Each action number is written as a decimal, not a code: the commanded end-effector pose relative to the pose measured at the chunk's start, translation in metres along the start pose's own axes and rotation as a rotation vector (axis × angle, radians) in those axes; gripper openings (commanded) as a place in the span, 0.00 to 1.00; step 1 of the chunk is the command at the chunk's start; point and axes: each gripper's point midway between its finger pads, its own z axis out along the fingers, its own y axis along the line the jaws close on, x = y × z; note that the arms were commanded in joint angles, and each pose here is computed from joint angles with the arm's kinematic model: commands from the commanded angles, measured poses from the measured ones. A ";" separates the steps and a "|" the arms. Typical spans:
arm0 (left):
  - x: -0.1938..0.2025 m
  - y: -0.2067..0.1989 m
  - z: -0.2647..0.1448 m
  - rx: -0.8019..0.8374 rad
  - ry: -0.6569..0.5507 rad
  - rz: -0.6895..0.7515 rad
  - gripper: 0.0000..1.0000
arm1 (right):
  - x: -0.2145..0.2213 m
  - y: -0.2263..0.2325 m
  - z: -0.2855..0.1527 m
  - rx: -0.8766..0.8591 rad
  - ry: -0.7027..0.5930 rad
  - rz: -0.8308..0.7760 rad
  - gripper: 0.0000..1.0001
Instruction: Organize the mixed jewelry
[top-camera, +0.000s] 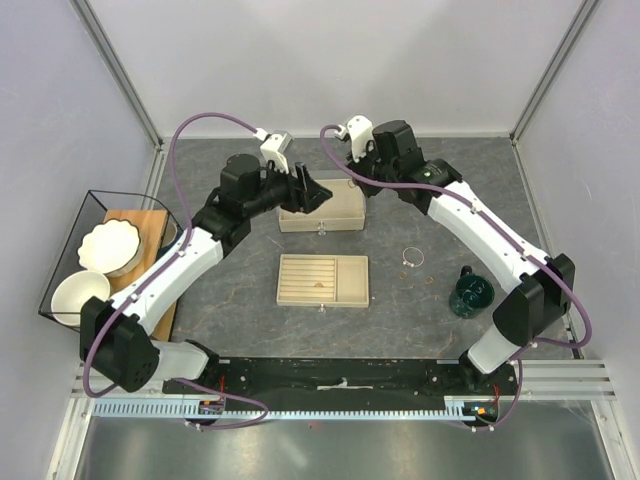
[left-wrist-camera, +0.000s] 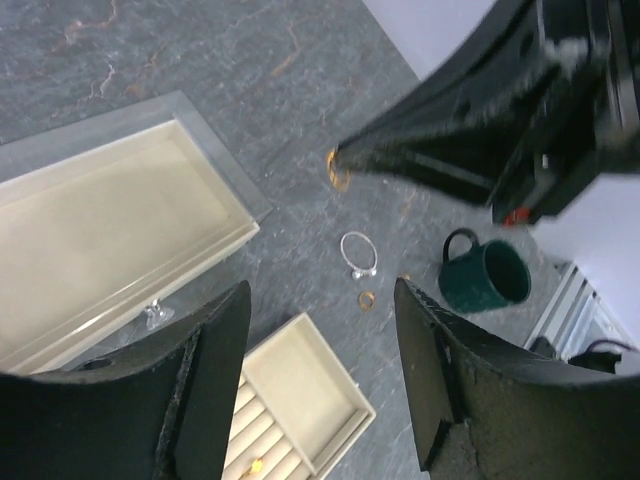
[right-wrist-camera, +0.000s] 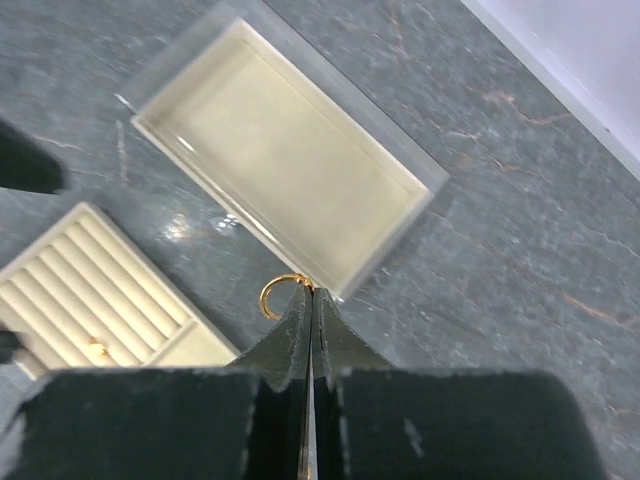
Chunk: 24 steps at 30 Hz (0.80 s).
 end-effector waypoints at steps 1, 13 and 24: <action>-0.034 -0.004 0.011 -0.074 -0.097 -0.080 0.65 | -0.034 0.023 -0.006 -0.036 -0.082 0.051 0.00; -0.033 0.005 0.016 -0.134 -0.111 -0.092 0.57 | -0.058 0.043 0.005 -0.063 -0.124 0.177 0.00; -0.032 0.002 0.023 -0.115 -0.097 -0.092 0.46 | -0.062 0.047 0.001 -0.055 -0.135 0.201 0.00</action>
